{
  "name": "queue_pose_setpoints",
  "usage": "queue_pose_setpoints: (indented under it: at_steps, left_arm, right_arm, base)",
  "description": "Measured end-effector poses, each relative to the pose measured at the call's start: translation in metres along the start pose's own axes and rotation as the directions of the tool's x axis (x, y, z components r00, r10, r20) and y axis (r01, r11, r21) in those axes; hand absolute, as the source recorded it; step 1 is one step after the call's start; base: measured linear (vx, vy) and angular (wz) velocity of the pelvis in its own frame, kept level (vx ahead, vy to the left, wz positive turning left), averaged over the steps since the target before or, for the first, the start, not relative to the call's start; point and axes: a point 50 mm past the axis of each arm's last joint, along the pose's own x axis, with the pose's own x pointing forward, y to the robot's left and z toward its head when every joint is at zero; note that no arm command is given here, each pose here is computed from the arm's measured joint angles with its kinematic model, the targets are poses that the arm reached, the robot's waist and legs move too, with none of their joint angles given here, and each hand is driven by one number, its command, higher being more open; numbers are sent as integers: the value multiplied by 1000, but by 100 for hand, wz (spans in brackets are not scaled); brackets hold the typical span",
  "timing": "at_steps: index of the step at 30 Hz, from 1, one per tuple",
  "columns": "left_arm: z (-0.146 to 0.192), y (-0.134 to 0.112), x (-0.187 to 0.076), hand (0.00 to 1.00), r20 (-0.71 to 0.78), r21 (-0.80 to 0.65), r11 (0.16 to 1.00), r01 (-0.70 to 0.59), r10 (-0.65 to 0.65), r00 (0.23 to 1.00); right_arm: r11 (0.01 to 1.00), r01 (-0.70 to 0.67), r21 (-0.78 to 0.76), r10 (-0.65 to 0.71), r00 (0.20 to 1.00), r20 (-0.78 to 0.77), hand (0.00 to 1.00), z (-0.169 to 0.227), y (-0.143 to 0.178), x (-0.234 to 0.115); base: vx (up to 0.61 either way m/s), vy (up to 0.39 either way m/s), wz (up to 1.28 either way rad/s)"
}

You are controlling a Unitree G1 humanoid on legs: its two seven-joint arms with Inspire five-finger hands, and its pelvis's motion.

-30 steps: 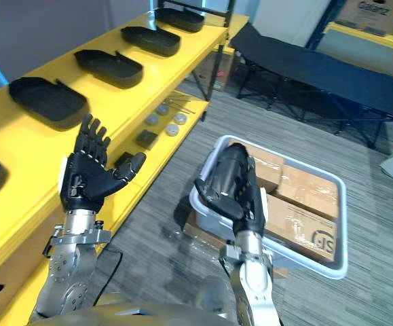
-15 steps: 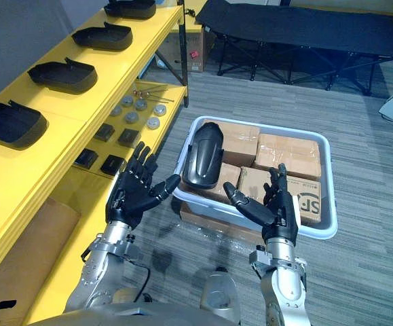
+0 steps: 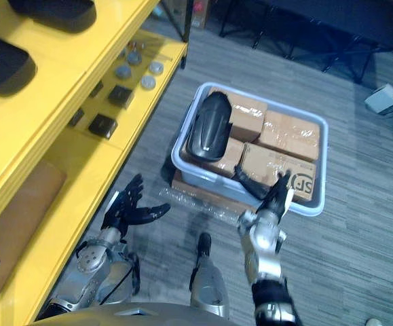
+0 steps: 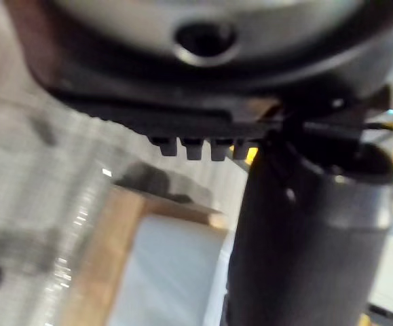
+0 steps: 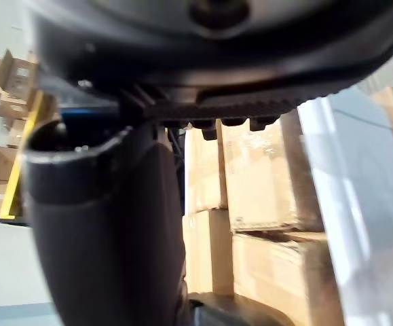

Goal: Walk over and take three plastic housings, then place them on the shelf

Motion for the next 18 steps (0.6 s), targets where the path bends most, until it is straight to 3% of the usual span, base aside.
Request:
queue_pose_setpoints:
  at_steps: [3, 7, 13, 18]
  left_arm:
    - [-22, 23, -6, 100, -90, 9, 994, -107, 108, 990]
    - [-32, 38, -9, 100, -117, 67, 988, -142, 149, 982]
    - [-33, 34, -6, 100, -94, 81, 990, -112, 120, 988]
    - [-28, 28, 3, 100, -54, 43, 993, -114, 117, 992]
  right_arm:
    - [999, 40, 17, -41, 996, 80, 100, 35, 3, 29]
    - [999, 42, -12, -41, 992, 115, 100, 60, 11, 54]
    - [997, -19, -75, 32, 985, 168, 100, 102, 39, 76]
    - [983, 46, -179, -28, 994, 101, 100, 122, 27, 103]
  base:
    - [-128, -22, 14]
    - [-35, 7, 16]
    - [-22, 25, 6]
    - [-76, 21, 7]
